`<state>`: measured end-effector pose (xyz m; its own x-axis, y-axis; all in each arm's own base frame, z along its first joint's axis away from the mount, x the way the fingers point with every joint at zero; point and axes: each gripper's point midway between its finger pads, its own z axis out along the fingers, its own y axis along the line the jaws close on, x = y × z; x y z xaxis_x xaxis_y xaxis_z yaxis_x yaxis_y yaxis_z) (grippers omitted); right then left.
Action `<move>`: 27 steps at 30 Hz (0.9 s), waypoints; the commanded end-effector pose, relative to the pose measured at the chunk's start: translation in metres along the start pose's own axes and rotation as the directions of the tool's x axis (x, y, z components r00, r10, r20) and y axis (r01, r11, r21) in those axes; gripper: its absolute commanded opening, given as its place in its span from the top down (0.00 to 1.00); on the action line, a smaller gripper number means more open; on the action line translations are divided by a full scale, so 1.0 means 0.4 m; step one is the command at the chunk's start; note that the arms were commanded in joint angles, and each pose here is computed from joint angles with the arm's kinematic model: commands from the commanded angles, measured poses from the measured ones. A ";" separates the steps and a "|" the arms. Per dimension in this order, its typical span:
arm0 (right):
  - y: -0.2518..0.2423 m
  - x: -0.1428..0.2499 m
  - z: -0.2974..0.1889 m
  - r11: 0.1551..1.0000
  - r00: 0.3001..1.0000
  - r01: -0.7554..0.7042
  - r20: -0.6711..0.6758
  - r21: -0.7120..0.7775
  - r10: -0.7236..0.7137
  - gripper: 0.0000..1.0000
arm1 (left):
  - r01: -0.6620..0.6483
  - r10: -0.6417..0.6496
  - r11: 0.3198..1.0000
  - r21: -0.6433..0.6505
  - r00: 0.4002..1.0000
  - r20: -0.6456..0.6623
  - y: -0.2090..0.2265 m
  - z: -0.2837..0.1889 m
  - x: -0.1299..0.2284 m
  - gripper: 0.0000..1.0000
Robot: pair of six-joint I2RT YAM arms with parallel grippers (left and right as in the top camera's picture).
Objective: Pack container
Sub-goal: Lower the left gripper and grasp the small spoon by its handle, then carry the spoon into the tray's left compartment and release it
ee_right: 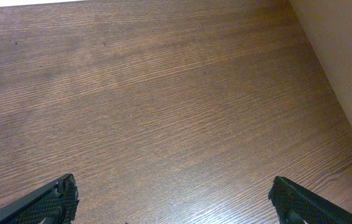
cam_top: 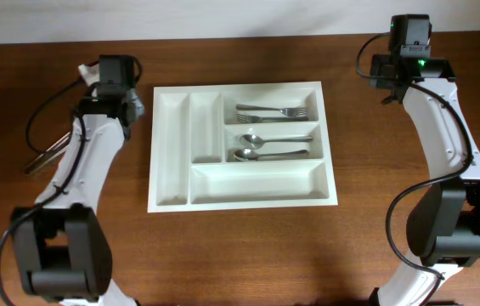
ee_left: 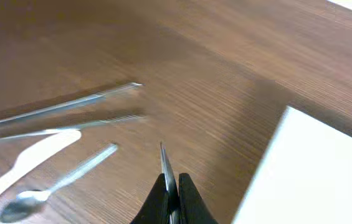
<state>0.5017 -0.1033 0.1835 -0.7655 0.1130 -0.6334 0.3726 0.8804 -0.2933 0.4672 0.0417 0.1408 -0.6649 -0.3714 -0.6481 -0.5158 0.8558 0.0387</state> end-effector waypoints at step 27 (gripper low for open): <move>-0.015 -0.009 -0.004 1.000 1.000 -0.020 0.008 0.009 0.020 0.01 | -0.174 0.192 0.976 0.134 0.972 -0.137 -0.210 0.053 0.198 0.38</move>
<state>0.5017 -0.1032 0.1835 -0.7656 0.1130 -0.6334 0.3724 0.8806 -0.2930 0.4659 -0.0492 0.0699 -0.8218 -0.2445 -0.5147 -0.3203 0.9452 0.0624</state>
